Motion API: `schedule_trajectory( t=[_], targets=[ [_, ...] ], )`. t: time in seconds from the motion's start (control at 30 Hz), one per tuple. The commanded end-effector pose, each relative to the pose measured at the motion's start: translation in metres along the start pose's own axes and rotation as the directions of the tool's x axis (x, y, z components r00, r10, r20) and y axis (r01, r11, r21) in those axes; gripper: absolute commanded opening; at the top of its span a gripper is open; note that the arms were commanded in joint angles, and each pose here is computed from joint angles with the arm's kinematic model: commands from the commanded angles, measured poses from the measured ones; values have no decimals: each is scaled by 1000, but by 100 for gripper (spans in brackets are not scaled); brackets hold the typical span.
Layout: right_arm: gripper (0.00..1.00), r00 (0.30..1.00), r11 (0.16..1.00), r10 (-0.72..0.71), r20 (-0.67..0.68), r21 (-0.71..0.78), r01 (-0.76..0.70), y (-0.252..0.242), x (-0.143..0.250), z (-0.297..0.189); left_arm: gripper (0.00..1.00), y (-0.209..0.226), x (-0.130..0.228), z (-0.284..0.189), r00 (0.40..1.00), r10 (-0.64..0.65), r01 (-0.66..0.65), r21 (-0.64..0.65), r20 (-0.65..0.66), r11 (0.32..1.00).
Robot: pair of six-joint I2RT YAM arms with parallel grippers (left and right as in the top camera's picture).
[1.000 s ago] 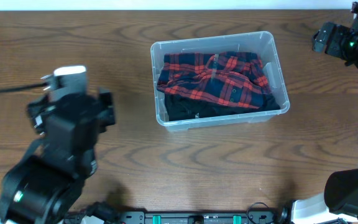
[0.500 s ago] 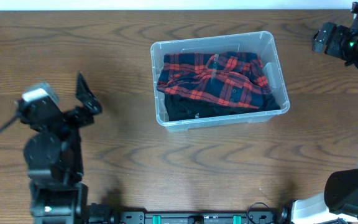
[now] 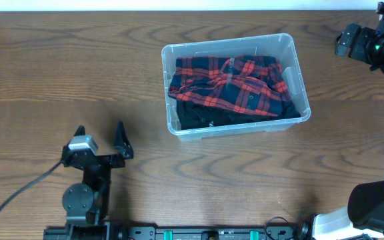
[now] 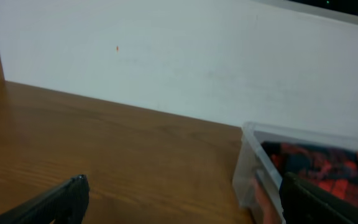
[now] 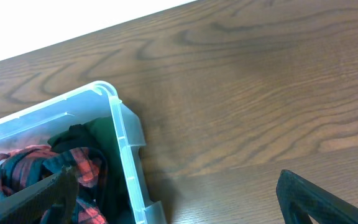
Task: Pack container
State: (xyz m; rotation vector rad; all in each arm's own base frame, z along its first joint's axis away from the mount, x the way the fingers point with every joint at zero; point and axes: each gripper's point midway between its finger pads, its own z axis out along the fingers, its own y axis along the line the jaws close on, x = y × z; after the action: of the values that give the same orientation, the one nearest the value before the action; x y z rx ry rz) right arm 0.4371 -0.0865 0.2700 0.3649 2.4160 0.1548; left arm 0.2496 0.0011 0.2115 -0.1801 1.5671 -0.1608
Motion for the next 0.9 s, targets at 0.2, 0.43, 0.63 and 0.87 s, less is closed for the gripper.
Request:
schedule_trajectory(
  t=[0.2,0.43,0.63,0.87],
  targets=[
    [99,1000,1000,14,0,1,-14,-1,-2,2,98,2,37,-2,999,7,-6,25,-37,1000],
    [99,1000,1000,14,0,1,-14,-1,-2,2,98,13,68,-5,987,9,-12,-21,-158,1000],
    [99,1000,1000,14,0,1,-14,-1,-2,2,98,19,74,-9,984,9,-19,-54,-177,998],
    [99,1000,1000,14,1,1,-14,-1,-2,2,98,20,73,-9,984,8,-19,-58,-175,998]
  ],
)
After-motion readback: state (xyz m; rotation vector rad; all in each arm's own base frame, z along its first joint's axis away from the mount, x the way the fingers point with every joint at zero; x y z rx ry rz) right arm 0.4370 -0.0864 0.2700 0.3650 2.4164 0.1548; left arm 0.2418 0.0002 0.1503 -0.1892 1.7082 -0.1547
